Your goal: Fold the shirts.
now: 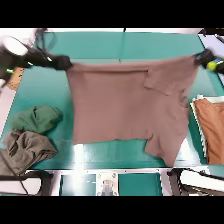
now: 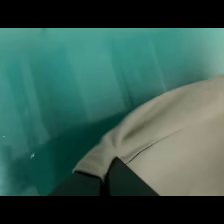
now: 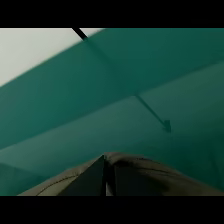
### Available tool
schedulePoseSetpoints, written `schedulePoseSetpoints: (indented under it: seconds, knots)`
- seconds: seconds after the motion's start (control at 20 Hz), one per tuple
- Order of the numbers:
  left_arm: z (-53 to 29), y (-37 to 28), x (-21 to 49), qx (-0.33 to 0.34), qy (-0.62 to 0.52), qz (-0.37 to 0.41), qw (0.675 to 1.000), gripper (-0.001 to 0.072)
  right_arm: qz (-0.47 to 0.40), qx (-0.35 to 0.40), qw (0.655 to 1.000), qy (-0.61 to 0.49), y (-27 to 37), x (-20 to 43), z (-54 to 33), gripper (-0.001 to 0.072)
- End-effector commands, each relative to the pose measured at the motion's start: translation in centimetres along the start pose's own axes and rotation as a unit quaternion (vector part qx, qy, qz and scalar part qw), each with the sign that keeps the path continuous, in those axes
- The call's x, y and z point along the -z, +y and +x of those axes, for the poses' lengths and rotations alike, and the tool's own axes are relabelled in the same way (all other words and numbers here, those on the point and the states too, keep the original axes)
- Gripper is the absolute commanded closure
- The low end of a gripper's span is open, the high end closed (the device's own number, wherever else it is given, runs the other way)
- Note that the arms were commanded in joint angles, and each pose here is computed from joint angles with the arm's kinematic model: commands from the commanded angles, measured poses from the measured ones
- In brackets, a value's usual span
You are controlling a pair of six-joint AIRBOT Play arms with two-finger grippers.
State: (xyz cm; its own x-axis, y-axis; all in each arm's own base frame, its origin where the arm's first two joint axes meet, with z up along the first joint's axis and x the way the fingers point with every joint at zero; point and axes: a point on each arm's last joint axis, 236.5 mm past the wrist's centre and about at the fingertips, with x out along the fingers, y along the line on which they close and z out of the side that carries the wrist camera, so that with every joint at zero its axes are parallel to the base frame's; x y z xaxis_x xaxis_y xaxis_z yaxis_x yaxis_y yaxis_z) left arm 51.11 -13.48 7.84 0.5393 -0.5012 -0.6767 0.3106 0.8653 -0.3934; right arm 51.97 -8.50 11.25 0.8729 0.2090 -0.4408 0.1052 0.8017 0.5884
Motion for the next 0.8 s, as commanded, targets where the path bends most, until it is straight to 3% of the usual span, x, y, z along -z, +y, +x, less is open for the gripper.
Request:
schedulePoseSetpoints:
  seconds: [0.0,0.35,0.6,0.75]
  knots:
    - [7.6,4.6,2.5,-0.008,0.004,-0.053,0.999,0.0685,0.061,0.031,0.996,0.062,-6.4,5.5,7.7,0.0689]
    - [7.4,6.4,-1.5,-0.042,-0.073,-0.051,0.995,0.0685,0.053,-0.007,0.997,0.058,-5.9,2.4,11.3,0.0689]
    - [7.8,4.7,3.1,-0.007,0.025,-0.04,0.999,0.0684,0.017,-0.02,0.989,0.146,-7.0,4.7,8.3,0.0691]
    - [8.1,3.6,7.2,0.021,0.106,-0.044,0.993,0.0684,-0.003,0.018,0.972,0.232,-9.6,8.4,6.3,0.0691]
